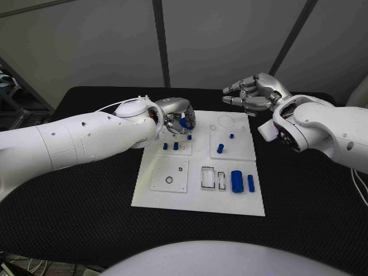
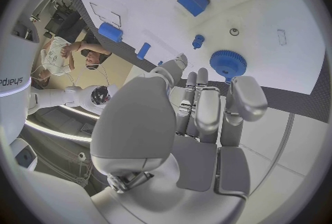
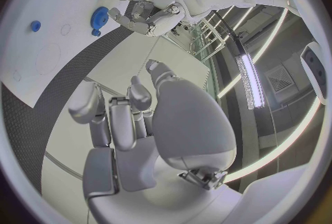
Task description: Assemble the parts on the task board
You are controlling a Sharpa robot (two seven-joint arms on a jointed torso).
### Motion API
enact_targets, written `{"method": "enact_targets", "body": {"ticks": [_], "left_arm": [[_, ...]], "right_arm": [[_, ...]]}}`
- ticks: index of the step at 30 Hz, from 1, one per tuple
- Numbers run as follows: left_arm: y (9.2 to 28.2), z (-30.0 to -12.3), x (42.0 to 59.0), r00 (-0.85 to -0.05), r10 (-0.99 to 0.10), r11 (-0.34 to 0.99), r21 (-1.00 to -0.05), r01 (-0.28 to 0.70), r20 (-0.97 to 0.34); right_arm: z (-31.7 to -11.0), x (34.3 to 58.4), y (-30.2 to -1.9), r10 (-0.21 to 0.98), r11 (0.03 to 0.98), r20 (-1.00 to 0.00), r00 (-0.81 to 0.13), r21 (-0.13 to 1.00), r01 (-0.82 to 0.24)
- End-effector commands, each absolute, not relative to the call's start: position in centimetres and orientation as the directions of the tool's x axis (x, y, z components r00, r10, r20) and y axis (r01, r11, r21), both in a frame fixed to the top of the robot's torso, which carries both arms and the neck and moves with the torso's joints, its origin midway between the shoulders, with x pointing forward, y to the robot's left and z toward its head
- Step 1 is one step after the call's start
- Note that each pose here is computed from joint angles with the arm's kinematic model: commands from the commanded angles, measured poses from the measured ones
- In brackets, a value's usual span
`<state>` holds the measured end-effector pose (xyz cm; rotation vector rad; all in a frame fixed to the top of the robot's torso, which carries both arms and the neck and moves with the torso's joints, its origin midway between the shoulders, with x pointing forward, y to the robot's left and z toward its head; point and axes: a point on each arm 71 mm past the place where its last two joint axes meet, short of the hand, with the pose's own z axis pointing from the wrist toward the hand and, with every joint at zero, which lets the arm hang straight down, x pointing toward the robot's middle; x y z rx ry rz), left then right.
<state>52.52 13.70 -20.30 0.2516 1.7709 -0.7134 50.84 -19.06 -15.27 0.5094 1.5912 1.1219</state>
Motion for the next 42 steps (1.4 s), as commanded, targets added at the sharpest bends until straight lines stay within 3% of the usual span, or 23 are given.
{"method": "enact_targets", "body": {"ticks": [1,42], "left_arm": [[13.6,-20.6,52.6,-0.319,-0.102,0.803,-0.267,0.533,-0.942],[12.4,-22.5,52.7,-0.364,-0.063,0.807,-0.262,0.530,-0.929]], "right_arm": [[-15.1,50.8,-18.9,0.789,0.457,-0.510,-0.344,0.860,-0.227],[-15.1,50.7,-18.7,0.787,0.456,-0.508,-0.349,0.861,-0.226]]}}
